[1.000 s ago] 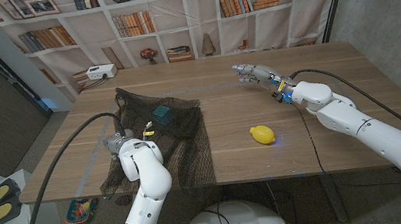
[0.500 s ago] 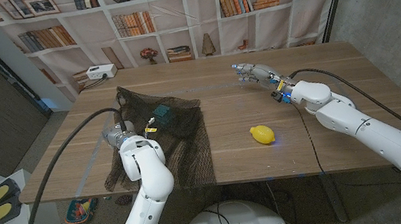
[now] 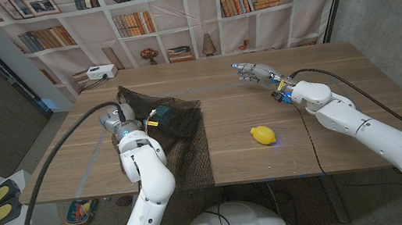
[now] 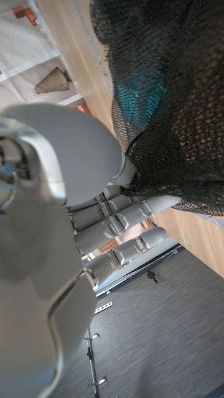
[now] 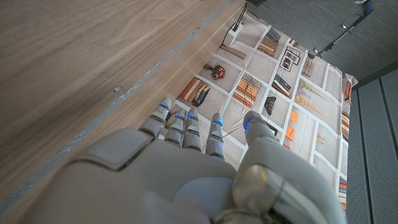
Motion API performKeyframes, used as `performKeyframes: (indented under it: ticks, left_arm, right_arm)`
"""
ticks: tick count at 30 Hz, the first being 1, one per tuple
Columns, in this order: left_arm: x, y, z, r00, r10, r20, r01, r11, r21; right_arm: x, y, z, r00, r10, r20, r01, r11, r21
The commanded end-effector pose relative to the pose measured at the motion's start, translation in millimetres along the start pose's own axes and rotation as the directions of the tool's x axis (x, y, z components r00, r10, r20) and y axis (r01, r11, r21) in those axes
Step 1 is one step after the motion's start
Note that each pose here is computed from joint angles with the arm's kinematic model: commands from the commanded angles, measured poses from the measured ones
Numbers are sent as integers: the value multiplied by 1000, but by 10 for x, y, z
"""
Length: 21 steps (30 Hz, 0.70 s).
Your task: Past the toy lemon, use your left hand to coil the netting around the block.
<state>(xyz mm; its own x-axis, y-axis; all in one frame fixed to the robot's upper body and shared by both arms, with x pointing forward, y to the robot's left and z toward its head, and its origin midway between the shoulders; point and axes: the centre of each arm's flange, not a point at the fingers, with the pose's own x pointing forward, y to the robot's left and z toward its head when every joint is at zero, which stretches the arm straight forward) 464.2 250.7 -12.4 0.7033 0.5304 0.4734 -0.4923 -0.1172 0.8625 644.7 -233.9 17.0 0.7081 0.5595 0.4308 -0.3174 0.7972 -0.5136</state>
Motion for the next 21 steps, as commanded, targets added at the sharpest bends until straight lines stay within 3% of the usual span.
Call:
performKeyframes:
  ticks: [1,5,8,21]
  left_arm:
    - [101,256,79,991,129,20,-126,987,-98]
    - [192,297,158,987,157,35,-152,982,-112]
    - [335,334,253,986,161,46,-154,980,-122]
    - [893,399,575,992,98,80,-90,991,-96]
  right_arm:
    - [12,-12,3,1000,-11,4,11,1000,0]
    - [1,-21,-1,1000,-23,1,23,1000,6]
    - [-15,-32,-17,1000,-26,-1,26,1000,5]
    - [-104,-107,-78,998,-65,-19,65,998,11]
